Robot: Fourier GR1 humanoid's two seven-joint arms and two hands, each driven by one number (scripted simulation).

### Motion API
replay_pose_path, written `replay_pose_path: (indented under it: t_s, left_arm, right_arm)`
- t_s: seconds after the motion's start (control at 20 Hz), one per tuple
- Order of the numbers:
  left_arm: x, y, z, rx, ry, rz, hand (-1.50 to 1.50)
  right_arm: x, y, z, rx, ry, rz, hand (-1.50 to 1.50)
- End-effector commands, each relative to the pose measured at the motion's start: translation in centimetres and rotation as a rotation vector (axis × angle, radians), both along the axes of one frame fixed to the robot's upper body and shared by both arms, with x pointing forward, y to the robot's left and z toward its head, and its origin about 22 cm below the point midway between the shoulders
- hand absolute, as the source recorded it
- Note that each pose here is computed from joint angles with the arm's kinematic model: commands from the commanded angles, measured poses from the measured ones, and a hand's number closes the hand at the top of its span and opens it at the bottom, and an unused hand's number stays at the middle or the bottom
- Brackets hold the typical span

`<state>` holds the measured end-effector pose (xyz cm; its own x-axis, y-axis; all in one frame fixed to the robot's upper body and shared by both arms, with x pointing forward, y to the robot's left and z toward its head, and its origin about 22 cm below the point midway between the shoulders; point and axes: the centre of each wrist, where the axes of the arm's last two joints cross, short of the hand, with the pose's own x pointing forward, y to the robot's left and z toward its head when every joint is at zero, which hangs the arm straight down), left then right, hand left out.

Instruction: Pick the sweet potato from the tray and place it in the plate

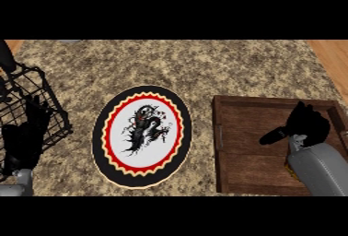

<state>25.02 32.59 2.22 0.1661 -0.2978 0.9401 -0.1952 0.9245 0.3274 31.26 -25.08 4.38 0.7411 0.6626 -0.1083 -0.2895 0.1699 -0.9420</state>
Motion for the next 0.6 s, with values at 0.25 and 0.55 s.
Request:
replay_pose_path:
  t_s: [0.25,0.55]
  left_arm:
    - [2.7,-4.5,2.1,-0.036,-0.103,-0.186,0.00]
    - [2.7,-5.5,1.4,-0.038,-0.090,-0.202,0.00]
  right_arm:
    - [-2.6,-0.9,-2.7,-0.084,0.169,-0.173,-1.50]
    - [-2.8,-1.7,-1.8,-0.159,0.096,-0.132,1.50]
